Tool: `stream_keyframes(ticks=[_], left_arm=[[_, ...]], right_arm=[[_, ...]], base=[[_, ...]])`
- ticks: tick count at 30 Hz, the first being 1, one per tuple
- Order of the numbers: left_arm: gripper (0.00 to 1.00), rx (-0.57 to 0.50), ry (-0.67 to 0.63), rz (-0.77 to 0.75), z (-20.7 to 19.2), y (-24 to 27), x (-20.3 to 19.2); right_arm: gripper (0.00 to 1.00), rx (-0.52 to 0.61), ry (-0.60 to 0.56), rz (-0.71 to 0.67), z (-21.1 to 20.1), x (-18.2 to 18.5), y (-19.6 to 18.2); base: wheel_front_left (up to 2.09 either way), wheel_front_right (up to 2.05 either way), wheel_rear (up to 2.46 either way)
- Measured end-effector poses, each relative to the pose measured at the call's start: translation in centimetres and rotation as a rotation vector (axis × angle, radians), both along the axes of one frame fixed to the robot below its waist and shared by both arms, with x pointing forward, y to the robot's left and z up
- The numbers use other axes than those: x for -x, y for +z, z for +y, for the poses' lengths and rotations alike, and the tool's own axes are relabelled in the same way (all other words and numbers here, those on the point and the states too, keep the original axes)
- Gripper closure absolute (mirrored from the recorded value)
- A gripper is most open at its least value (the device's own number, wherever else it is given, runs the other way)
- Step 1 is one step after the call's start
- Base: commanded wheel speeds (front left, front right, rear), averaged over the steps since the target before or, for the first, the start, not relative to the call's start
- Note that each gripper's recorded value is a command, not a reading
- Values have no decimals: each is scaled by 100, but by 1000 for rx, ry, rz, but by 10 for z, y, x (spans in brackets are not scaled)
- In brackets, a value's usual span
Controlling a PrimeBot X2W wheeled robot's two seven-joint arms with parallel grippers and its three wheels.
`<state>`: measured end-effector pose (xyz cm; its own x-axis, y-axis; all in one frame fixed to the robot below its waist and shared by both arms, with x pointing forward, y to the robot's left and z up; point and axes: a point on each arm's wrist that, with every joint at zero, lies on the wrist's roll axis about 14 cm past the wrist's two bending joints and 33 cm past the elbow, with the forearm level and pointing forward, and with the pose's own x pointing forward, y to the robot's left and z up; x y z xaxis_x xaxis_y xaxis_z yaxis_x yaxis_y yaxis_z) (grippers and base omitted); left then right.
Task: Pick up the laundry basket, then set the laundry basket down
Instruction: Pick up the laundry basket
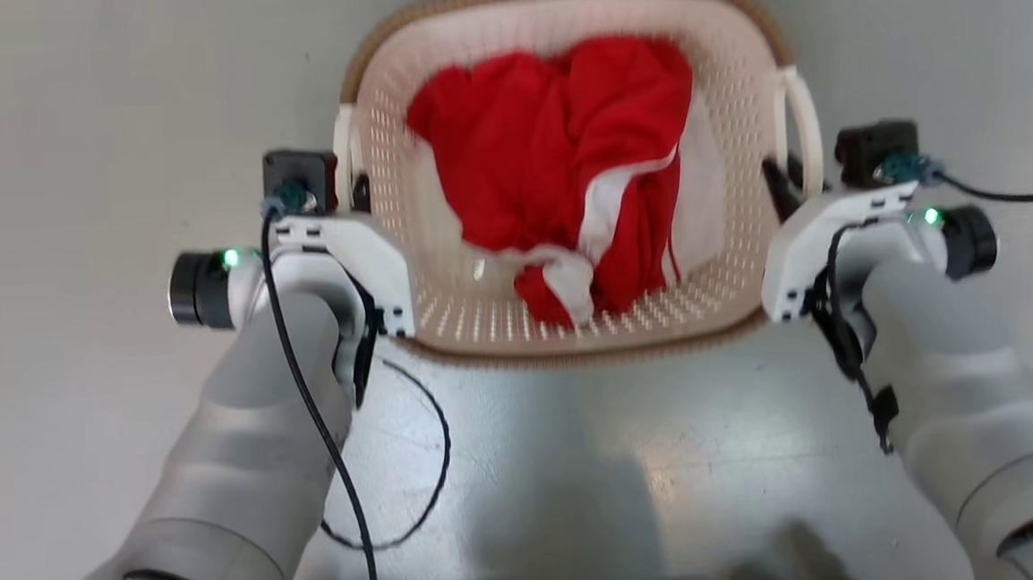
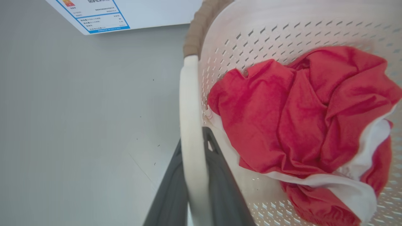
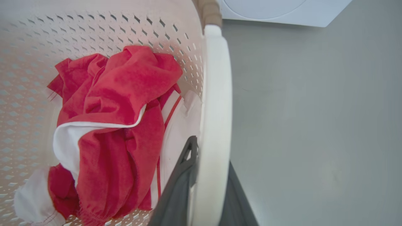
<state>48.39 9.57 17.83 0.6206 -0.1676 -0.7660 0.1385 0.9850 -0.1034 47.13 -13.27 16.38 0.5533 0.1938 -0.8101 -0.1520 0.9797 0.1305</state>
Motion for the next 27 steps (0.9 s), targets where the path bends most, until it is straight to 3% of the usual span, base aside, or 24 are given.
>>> stream_keyframes(ticks=[7, 27], left_arm=[[100, -18, -37, 42, -1, 18, 32], [100, -15, -128, 74, -18, 90, 145]], right_arm=[[100, -5, 1, 76, 1, 36, 19], [100, -3, 30, 100, -3, 142, 109]], base=[[0, 0, 0], [0, 0, 0]])
